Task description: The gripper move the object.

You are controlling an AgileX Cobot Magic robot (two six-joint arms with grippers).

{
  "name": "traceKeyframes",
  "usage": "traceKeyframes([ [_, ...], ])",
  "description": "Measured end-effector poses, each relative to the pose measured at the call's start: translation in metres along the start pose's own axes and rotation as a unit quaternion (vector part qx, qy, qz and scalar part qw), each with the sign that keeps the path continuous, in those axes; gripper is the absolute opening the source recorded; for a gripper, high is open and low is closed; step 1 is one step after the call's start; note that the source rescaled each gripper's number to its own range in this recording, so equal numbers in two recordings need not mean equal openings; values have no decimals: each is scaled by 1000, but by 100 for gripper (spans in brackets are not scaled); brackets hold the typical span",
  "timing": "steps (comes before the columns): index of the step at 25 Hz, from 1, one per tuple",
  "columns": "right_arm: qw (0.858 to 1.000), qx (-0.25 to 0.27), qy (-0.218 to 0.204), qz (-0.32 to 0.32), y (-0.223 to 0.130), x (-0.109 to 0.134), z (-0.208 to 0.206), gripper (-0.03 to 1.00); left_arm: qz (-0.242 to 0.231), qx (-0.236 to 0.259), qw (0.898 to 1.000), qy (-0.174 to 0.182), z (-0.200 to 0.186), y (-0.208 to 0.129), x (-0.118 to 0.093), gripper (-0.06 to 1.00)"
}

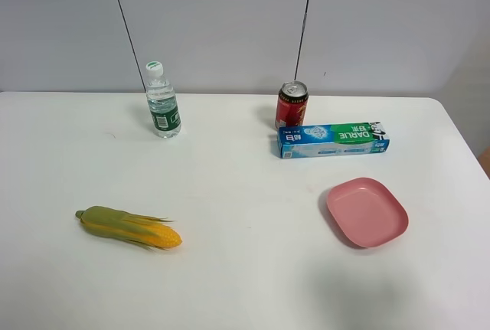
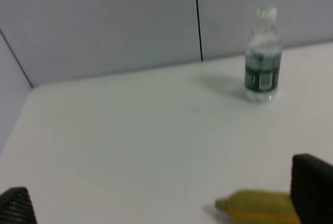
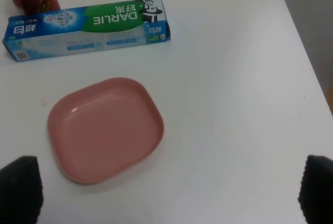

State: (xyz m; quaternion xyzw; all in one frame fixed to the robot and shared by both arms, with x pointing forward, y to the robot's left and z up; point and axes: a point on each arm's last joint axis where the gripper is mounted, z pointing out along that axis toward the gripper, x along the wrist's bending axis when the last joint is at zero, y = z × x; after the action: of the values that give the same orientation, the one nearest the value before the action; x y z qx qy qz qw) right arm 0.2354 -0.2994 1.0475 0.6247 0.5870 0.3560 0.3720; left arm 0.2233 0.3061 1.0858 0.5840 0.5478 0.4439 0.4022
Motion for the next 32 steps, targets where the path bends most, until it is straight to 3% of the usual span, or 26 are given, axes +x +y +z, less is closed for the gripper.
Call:
traceKeyframes([
  [6, 1000, 0, 0, 0, 0, 0, 0, 100, -17, 44, 999, -25, 13, -16, -6, 99],
  [12, 1000, 0, 0, 0, 0, 0, 0, 100, -17, 82, 996, -27, 18, -26, -7, 99],
  [32, 1000, 0, 0, 0, 0, 0, 0, 100, -19, 85, 996, -27, 18, -27, -7, 99],
])
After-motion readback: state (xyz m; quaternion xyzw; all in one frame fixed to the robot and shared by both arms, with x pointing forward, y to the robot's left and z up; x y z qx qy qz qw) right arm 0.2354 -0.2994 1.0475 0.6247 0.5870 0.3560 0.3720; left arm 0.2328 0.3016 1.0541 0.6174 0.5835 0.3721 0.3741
